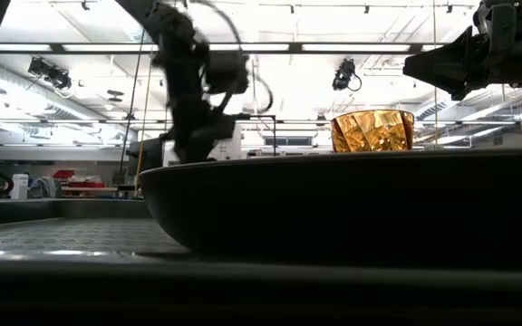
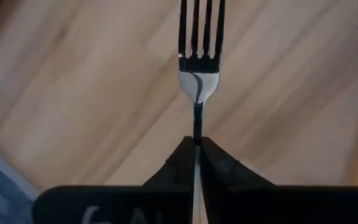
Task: Pick and place plate/cup/fork/spoon on tray
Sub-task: Put the orange fork on the black tray, on the left side of the black plate
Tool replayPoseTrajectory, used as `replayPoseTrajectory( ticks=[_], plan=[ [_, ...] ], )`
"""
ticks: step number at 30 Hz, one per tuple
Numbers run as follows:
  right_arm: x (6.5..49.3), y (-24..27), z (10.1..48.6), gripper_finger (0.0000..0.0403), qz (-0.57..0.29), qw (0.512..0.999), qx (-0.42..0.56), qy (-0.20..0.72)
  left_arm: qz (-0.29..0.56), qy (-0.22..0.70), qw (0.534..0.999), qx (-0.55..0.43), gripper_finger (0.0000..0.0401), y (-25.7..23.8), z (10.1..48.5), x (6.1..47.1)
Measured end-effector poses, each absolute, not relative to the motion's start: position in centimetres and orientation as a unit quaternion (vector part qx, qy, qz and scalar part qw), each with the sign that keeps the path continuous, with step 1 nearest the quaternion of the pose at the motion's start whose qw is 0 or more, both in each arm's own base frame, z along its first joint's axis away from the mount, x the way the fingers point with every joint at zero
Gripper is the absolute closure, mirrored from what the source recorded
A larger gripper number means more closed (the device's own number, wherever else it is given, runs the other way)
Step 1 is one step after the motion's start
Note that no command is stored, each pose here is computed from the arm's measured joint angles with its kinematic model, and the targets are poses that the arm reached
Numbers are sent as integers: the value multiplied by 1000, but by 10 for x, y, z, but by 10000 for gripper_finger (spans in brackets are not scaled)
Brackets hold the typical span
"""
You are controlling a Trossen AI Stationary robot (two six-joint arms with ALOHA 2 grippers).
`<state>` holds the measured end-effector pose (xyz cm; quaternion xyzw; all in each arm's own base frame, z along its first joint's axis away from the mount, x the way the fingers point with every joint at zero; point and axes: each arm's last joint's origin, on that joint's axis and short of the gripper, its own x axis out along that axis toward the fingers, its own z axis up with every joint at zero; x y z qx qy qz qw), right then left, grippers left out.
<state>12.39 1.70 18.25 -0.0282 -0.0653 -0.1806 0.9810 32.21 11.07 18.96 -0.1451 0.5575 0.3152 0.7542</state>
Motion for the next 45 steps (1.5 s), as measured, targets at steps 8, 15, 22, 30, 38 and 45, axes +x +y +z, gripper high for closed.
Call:
replayPoseTrajectory(
  ticks=[8,15,22,30,38,45],
  plan=[
    [124,17,183,266,-180,981,-28,-65,307,512,778,-195,389,57,245,352],
    [124,17,183,266,-181,981,-28,-65,328,470,779,-256,389,-37,243,356],
    [124,17,183,266,-180,981,-28,-65,386,416,746,-349,389,-99,231,347],
    [124,17,183,266,-180,981,-28,-65,435,429,671,-420,389,-139,191,345],
    [124,17,183,266,-180,981,-28,-65,455,404,624,-491,389,-164,176,344],
    [124,17,183,266,-181,981,-28,-65,468,397,595,-519,389,-192,163,333]
  ],
)
